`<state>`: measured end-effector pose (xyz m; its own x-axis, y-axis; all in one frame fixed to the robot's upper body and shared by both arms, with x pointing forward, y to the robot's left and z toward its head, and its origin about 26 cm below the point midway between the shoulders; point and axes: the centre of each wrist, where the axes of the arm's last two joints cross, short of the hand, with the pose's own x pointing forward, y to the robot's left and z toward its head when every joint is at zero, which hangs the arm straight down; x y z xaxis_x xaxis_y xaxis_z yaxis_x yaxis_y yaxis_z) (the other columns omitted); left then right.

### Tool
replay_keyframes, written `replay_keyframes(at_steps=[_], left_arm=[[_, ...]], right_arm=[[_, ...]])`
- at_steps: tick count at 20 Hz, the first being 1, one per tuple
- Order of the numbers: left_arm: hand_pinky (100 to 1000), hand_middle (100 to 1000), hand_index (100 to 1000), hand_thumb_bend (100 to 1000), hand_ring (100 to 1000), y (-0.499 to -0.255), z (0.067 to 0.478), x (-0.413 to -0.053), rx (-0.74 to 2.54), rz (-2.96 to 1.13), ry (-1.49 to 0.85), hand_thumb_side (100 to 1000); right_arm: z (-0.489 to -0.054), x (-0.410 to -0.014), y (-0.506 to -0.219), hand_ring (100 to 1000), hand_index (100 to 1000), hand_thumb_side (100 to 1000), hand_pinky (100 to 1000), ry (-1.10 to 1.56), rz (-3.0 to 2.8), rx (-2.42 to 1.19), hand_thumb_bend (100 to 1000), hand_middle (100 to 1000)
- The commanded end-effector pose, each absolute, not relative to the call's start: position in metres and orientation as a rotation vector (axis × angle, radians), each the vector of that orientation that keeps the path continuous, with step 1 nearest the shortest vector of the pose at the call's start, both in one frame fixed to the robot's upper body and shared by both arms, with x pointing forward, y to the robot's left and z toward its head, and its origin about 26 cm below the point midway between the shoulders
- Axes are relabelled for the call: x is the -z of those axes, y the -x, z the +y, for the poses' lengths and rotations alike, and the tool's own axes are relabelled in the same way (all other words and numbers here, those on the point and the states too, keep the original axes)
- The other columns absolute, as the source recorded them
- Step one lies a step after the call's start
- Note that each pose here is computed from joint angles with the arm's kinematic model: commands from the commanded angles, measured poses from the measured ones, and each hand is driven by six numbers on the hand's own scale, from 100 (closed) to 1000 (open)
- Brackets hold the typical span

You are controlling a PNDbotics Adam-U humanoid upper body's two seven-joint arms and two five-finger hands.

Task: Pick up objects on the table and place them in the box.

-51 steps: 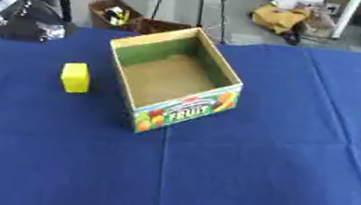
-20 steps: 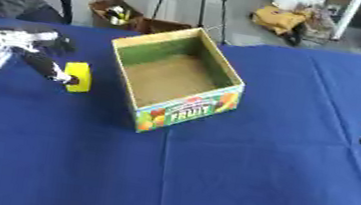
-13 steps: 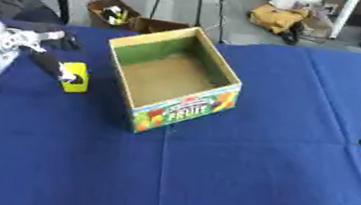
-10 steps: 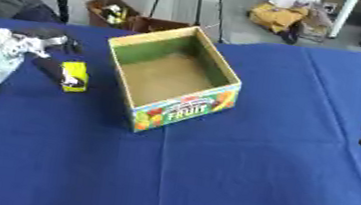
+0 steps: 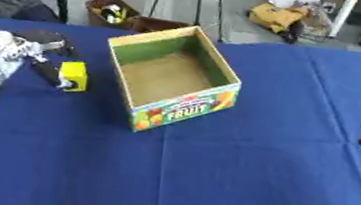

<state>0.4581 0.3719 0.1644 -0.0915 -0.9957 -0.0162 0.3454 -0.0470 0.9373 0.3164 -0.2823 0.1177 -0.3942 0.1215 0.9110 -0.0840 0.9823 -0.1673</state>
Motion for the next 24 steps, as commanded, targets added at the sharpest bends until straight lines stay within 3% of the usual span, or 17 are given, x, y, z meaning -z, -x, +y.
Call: replay_keyframes(at_steps=[1,9,12,13,14,15,16,22,23,24], left_arm=[[842,753,818,466,796,-0.458,0.379,-0.175,1.452,-0.973,-0.973,299],[803,700,789,424,743,-0.460,0.377,-0.167,1.513,-0.932,-1.018,286],[757,588,702,335,638,-0.460,0.376,-0.167,1.526,-0.934,-1.055,263],[757,588,702,335,638,-0.460,0.376,-0.167,1.528,-0.939,-1.072,263],[719,506,624,264,563,-0.460,0.376,-0.168,1.527,-0.946,-1.090,254],[719,506,624,264,563,-0.460,0.376,-0.169,1.525,-0.957,-1.110,254],[692,461,570,245,521,-0.461,0.375,-0.169,1.524,-0.967,-1.129,250],[692,461,570,245,521,-0.461,0.377,-0.164,1.540,-0.996,-1.213,250],[667,408,509,240,479,-0.461,0.376,-0.164,1.540,-1.006,-1.220,251],[667,408,509,240,479,-0.462,0.375,-0.168,1.529,-1.040,-1.229,251]], right_arm=[[-0.286,-0.126,-0.317,723,778,1000,620,0.039,-1.988,-0.232,100,705],[-0.286,-0.126,-0.317,723,779,1000,620,0.038,-1.990,-0.230,100,705],[-0.286,-0.126,-0.317,723,779,1000,620,0.039,-1.990,-0.229,100,705],[-0.286,-0.126,-0.317,723,779,1000,620,0.039,-1.991,-0.229,100,705],[-0.286,-0.126,-0.317,723,779,1000,620,0.039,-1.990,-0.228,100,705],[-0.286,-0.126,-0.317,723,779,1000,620,0.040,-1.990,-0.227,100,705],[-0.286,-0.126,-0.317,723,779,1000,620,0.040,-1.990,-0.226,100,705],[-0.286,-0.126,-0.317,723,779,1000,620,0.039,-1.991,-0.225,100,705],[-0.286,-0.126,-0.317,723,779,1000,620,0.039,-1.990,-0.224,100,705],[-0.286,-0.126,-0.317,723,779,1000,620,0.040,-1.989,-0.224,100,705]])
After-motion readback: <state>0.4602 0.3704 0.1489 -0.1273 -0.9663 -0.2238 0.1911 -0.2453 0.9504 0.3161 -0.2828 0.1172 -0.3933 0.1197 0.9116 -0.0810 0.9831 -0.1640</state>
